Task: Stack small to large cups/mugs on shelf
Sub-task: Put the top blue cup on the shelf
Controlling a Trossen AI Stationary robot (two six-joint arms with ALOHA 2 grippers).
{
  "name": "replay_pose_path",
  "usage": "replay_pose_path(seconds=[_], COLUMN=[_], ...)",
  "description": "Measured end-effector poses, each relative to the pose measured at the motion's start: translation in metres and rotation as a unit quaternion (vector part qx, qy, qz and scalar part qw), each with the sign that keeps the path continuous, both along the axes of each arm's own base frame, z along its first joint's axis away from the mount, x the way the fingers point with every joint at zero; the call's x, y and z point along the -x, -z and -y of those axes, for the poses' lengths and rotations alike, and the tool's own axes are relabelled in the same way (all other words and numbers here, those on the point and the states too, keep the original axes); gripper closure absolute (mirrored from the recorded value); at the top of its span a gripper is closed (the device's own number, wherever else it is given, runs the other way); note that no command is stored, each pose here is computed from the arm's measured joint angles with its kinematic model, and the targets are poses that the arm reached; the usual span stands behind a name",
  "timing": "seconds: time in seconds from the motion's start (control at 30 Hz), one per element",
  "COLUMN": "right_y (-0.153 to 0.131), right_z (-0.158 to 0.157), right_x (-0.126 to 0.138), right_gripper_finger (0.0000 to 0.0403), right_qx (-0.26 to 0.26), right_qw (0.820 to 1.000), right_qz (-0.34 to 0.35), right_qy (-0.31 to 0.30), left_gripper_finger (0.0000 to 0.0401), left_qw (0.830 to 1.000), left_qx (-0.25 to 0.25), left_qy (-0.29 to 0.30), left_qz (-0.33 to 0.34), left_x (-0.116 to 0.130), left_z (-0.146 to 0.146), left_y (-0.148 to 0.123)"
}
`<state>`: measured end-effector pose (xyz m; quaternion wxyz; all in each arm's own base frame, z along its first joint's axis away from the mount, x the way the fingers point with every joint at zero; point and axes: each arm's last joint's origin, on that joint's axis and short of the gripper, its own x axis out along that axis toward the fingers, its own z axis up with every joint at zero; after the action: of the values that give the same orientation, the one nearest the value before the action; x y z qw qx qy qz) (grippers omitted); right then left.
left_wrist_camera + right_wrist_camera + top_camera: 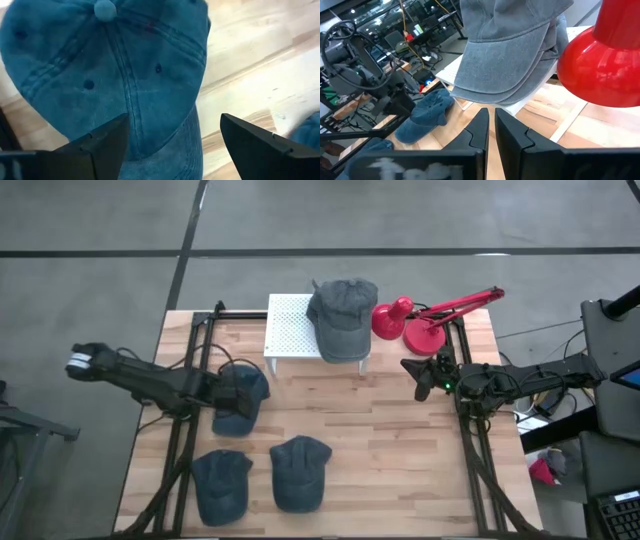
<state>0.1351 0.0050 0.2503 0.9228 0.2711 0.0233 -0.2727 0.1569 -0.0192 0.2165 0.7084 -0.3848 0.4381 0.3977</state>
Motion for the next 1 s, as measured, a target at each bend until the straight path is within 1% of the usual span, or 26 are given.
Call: replay_pose_path(seconds=[0.33,0.5,0.83,0.93,1.0], right_y=[0.0,0.0,0.0,0.0,0.0], right_z=[0.0,0.0,0.0,0.0,0.0], right_x=[0.0,0.0,0.0,0.0,0.0], right_gripper_finger=[0.0374,0.0374,0.0374,0.0374,0.0374], right_qx=[0.0,0.0,0.001,0.001,0.001], right_qw=[1.0,1.0,1.0,1.0,1.0], right_qz=[0.0,0.0,0.0,0.0,0.0], right_qy=[0.0,0.001,0.002,0.002,0.002], left_gripper_finger=[0.0091,0.0091,0.0092,0.0105,0.0129], left_qw=[0.999,0.996,0.983,0.98,0.979], left_qx=[-0.005,-0.022,-0.038,-0.038,-0.036], left_qy=[0.002,0.016,-0.002,-0.003,-0.003], left_qz=[-0.039,-0.08,-0.177,-0.196,-0.2], left_x=[-0.029,-0.039,-0.055,-0.06,-0.064], left_z=[0.005,0.004,-0.002,-0.001,-0.001], left_y=[0.021,0.032,0.072,0.079,0.081])
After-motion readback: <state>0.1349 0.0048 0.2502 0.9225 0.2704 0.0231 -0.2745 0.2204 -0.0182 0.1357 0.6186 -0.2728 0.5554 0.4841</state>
